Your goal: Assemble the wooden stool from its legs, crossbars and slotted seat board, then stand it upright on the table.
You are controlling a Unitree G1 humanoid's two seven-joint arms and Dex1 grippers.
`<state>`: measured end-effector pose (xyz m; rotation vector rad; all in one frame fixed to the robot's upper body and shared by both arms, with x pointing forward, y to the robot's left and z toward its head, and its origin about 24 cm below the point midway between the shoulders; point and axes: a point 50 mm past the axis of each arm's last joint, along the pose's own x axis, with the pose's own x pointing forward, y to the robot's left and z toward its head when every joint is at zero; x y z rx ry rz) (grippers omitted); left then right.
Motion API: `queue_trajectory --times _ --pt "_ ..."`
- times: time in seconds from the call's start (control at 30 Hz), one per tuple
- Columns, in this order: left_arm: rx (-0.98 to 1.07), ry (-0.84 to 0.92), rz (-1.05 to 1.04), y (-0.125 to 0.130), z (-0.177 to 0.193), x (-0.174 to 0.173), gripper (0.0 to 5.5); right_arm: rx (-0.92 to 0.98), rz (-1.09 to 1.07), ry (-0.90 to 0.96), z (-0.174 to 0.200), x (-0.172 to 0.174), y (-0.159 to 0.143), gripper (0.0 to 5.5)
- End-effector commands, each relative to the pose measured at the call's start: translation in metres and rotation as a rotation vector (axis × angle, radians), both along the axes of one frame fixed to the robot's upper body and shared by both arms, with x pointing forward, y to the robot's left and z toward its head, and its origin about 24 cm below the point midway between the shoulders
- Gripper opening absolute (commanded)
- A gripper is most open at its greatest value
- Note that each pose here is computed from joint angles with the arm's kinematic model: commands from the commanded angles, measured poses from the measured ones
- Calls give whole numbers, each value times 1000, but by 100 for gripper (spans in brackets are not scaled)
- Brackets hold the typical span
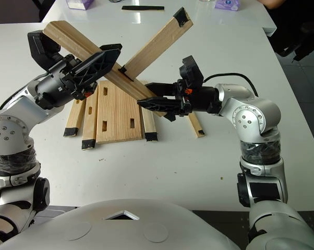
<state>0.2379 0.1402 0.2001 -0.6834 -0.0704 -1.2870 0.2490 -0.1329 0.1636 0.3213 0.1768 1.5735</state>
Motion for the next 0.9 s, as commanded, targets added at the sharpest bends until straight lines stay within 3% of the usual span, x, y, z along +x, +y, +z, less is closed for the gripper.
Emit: queue_trajectory --times 0.03,0.23,0.43,0.53,0.9 --pt "10 -29 6 3 3 0 214 -15 -17 -16 4 3 -2 206" --pt "16 -57 46 8 3 2 212 -6 -70 -72 3 9 -2 206" --pt "59 -51 136 17 -2 12 211 14 -84 -68 -2 7 -4 321" --pt "126 -99 209 32 -2 16 211 -30 -225 -57 -12 15 -9 352" --pt "633 -302 259 107 -16 2 211 -83 -496 -45 -36 25 -36 352"
